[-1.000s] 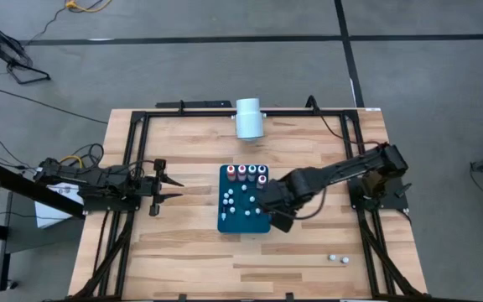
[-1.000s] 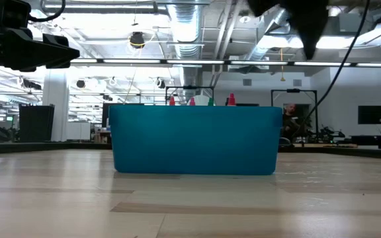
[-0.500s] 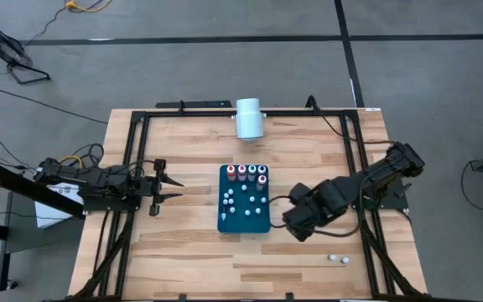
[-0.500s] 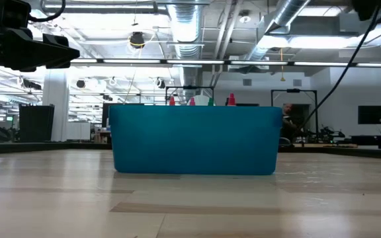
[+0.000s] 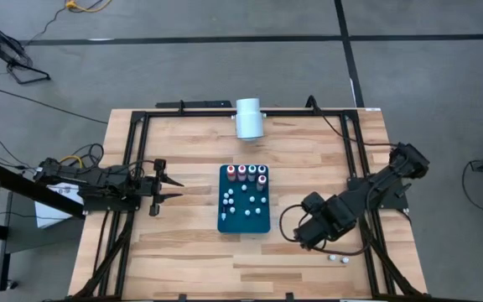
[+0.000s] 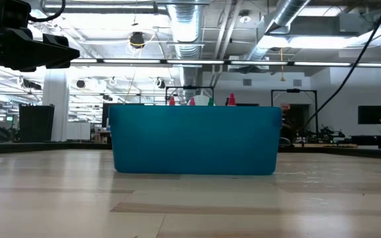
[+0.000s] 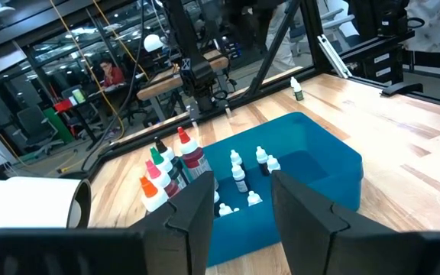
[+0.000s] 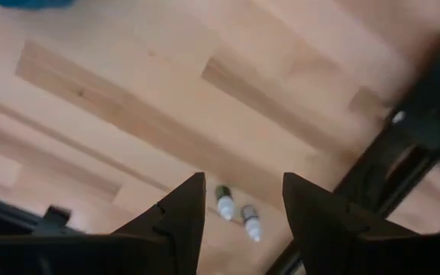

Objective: Pick & Place food coloring
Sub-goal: Put the small green food coloring bottle into the blue bin

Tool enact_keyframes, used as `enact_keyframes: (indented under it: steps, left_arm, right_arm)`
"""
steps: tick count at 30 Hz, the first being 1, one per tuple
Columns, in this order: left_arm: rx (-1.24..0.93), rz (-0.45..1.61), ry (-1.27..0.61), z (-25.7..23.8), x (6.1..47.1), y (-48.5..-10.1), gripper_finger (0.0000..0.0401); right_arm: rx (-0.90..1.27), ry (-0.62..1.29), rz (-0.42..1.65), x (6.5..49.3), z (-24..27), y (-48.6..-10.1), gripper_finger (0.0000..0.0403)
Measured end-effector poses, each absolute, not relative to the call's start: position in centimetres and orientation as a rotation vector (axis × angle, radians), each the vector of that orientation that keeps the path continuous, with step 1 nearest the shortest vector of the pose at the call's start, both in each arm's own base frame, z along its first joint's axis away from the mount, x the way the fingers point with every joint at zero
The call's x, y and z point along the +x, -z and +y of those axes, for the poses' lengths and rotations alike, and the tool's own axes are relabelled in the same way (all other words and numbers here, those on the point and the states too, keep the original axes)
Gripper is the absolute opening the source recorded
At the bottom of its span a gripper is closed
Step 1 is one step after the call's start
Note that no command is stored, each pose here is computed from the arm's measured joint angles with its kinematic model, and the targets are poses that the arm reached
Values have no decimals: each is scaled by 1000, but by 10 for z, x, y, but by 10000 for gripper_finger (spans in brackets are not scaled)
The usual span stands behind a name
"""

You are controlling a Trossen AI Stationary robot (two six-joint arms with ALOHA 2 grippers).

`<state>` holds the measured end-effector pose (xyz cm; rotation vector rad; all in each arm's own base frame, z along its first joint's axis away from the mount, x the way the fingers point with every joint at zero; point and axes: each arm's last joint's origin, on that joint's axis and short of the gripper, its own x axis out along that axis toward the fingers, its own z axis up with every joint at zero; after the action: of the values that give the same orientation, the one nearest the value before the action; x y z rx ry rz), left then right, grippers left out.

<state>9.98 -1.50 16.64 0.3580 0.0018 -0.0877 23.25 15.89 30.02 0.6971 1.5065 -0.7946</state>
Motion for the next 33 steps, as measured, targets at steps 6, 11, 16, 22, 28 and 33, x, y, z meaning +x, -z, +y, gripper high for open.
enact_keyframes:
  steps: [6, 11, 16, 22, 28, 33]
  left_arm:
    - [358, 2, 88, -15, 100, -166, 123]
    - [358, 2, 88, -15, 100, -166, 123]
    - [358, 1, 88, -15, 100, -166, 123]
    - [358, 2, 88, -15, 100, -166, 123]
    - [358, 2, 88, -15, 100, -166, 123]
    - [358, 2, 88, -15, 100, -166, 123]
  right_arm:
    - [830, 751, 1459, 219, 159, -278, 177]
    - [816, 720, 1462, 215, 156, -258, 188]
    - [747, 594, 1468, 214, 159, -247, 201]
    - [624, 481, 1505, 206, 173, -235, 209]
    - [497, 291, 1514, 196, 190, -229, 207]
    - [437, 238, 1529, 185, 201, -229, 203]
